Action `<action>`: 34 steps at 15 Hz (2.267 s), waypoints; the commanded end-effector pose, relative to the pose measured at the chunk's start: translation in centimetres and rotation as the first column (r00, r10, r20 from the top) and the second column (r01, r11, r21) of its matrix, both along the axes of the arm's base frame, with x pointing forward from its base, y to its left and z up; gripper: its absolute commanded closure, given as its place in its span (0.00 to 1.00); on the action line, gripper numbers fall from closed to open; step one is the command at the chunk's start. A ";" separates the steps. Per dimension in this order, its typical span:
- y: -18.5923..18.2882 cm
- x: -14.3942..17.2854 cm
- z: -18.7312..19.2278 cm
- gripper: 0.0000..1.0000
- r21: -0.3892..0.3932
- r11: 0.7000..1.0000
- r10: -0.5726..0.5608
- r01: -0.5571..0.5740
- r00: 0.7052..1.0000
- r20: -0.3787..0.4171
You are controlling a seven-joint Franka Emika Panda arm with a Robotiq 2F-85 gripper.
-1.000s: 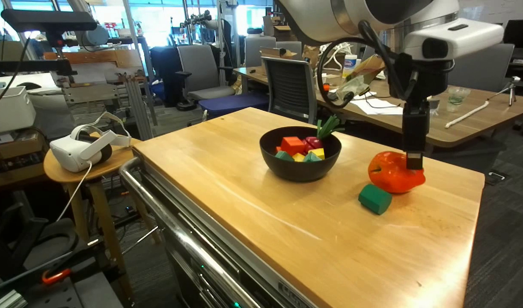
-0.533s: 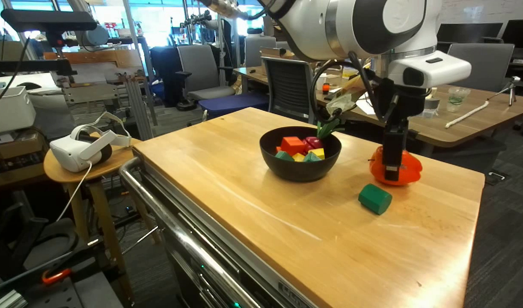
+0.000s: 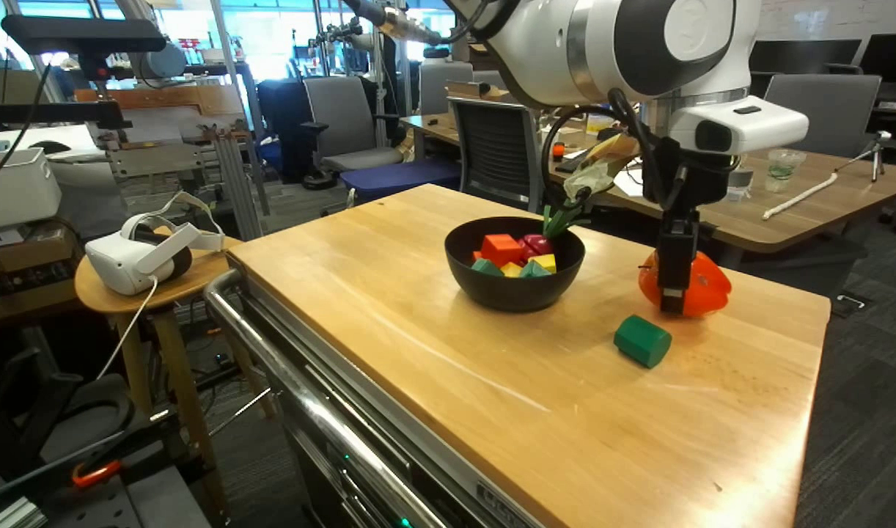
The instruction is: Put all the blocks and the beetroot in the bowl then move the apple to the left
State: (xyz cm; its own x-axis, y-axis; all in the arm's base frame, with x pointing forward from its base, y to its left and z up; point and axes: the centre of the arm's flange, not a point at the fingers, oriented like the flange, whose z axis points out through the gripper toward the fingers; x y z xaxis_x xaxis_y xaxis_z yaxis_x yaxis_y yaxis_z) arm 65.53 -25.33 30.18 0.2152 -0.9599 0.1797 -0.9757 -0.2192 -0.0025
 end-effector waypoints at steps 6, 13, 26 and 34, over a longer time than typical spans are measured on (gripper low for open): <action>4.2 -8.0 12.4 0.41 -0.060 0.933 0.359 -0.356 0.932 0.054; 15.6 -14.1 15.3 0.41 -0.062 0.761 0.648 -0.646 0.761 0.028; 38.0 -11.0 15.1 0.41 -0.115 0.531 0.845 -0.840 0.535 -0.005; 42.6 -6.8 6.6 0.41 -0.059 0.488 0.862 -0.871 0.491 -0.127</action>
